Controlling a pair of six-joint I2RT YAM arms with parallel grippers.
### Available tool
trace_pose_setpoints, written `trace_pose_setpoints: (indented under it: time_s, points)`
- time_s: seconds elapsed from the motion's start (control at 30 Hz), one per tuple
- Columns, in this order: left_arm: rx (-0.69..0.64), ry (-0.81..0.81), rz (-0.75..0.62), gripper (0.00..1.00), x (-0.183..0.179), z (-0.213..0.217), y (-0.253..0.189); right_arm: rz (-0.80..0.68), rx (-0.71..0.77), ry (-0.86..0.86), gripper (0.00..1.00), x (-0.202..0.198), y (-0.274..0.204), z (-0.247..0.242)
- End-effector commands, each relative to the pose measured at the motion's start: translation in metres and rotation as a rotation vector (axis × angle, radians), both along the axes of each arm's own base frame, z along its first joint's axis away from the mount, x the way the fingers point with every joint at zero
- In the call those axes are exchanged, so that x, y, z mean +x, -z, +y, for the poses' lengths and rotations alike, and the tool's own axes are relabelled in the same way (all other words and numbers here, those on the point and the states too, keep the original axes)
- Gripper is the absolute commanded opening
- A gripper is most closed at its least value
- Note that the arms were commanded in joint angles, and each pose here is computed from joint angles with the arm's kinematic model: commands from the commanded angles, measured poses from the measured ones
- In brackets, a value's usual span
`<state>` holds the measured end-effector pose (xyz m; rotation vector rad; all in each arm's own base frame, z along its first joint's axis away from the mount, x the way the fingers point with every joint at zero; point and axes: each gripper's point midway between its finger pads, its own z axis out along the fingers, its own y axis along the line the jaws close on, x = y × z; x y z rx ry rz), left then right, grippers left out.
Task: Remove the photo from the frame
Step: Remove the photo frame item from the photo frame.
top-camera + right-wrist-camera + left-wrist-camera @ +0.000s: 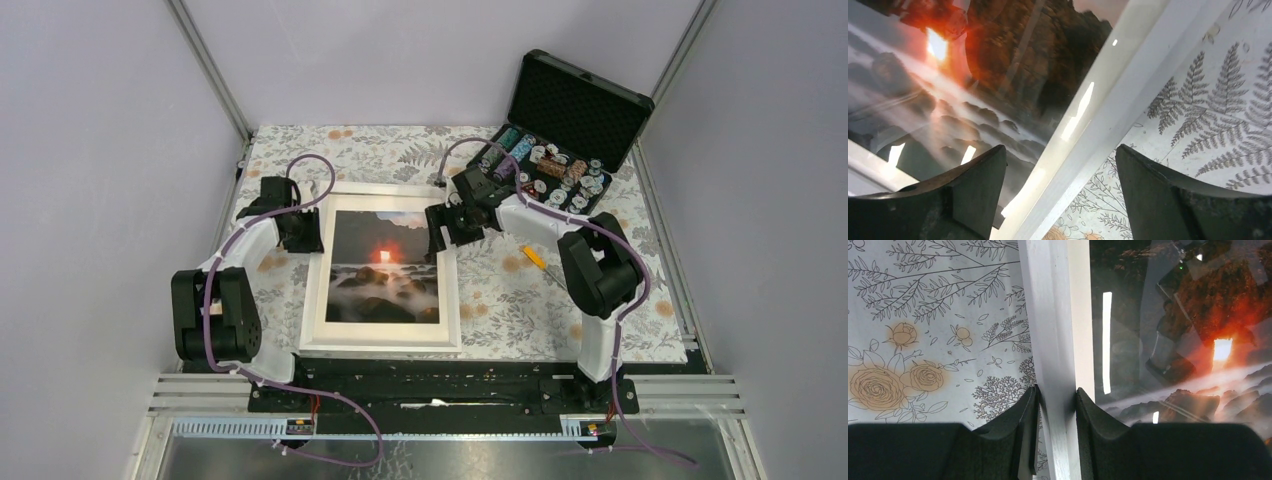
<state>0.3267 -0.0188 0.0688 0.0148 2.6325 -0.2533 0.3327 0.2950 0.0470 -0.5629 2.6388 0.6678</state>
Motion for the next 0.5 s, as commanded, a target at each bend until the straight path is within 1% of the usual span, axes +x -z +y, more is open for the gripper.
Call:
trace_pose_setpoints:
  time_s: [0.0, 0.07, 0.13, 0.17, 0.23, 0.3, 0.47]
  points:
    - [-0.038, 0.02, -0.132, 0.0, 0.032, -0.007, -0.031, -0.221, 0.142, -0.096, 0.88, 0.024, -0.083, 0.024]
    - [-0.05, 0.023, -0.13, 0.0, 0.031, -0.009, -0.031, -0.254, 0.251, -0.143, 0.87, 0.021, -0.11, 0.04]
    - [-0.055, 0.028, -0.128, 0.0, 0.031, -0.01, -0.03, -0.217, 0.401, -0.177, 0.85, 0.009, -0.126, 0.063]
    - [-0.055, 0.028, -0.129, 0.0, 0.032, -0.01, -0.03, -0.173, 0.452, -0.192, 0.83, 0.0, -0.13, 0.078]
    - [-0.057, 0.029, -0.134, 0.0, 0.034, -0.01, -0.033, -0.108, 0.498, -0.256, 0.8, -0.02, -0.126, 0.104]
    - [-0.079, 0.01, -0.126, 0.0, 0.034, -0.013, -0.034, -0.047, 0.53, -0.282, 0.77, -0.034, -0.116, 0.126]
    - [-0.09, 0.005, -0.113, 0.0, 0.033, -0.014, -0.03, 0.042, 0.64, -0.334, 0.77, -0.051, -0.103, 0.174]
